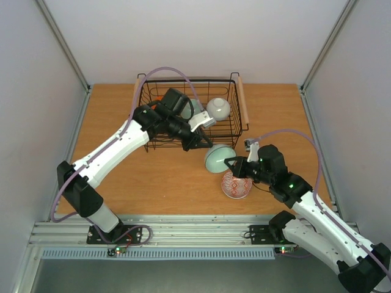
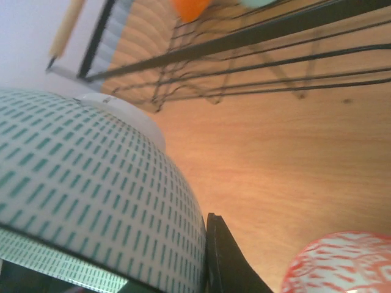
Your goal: Load the bowls into the dish rack
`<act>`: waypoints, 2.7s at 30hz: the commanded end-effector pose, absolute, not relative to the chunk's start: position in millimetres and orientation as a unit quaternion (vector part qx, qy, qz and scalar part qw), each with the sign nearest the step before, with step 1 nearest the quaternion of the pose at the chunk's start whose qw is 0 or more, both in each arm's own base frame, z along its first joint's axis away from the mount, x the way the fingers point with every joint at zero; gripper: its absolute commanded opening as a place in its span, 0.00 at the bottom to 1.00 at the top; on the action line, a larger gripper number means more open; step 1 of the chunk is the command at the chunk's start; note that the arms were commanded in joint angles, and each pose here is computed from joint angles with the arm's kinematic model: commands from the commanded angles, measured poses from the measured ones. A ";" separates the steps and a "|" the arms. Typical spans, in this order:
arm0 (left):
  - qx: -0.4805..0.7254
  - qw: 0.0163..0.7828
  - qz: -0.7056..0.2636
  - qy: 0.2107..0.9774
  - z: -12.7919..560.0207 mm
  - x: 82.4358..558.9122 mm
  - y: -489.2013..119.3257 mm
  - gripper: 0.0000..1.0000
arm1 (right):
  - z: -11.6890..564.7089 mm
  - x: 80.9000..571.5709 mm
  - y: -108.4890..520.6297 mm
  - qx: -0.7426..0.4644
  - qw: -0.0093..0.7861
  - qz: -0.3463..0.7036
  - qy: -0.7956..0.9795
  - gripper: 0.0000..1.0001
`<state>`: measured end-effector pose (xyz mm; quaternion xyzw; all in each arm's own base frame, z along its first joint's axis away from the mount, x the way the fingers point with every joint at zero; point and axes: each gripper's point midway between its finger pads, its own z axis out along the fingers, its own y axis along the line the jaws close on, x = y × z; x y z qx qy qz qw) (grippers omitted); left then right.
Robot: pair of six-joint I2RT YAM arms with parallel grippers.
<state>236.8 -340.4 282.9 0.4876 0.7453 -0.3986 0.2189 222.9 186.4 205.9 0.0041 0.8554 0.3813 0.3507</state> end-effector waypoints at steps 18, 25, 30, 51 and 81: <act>0.474 0.274 -0.374 0.748 287.0 267.0 -340.0 0.10 | 296.2 222.5 198.2 -0.134 0.463 0.363 0.797 0.01; 0.492 0.253 -0.413 0.723 297.8 247.4 -340.9 0.62 | 286.1 229.4 190.1 -0.123 0.460 0.327 0.817 0.01; 0.501 0.234 -0.446 0.704 303.6 234.9 -342.4 0.83 | 279.5 226.9 187.9 -0.120 0.454 0.325 0.821 0.01; 0.494 0.188 -0.524 0.669 342.8 211.1 -340.2 0.97 | 257.3 213.7 171.3 -0.117 0.434 0.293 0.844 0.01; 0.521 0.122 -0.479 0.696 260.8 194.7 -373.9 0.97 | 267.3 227.8 176.6 -0.132 0.466 0.283 0.828 0.01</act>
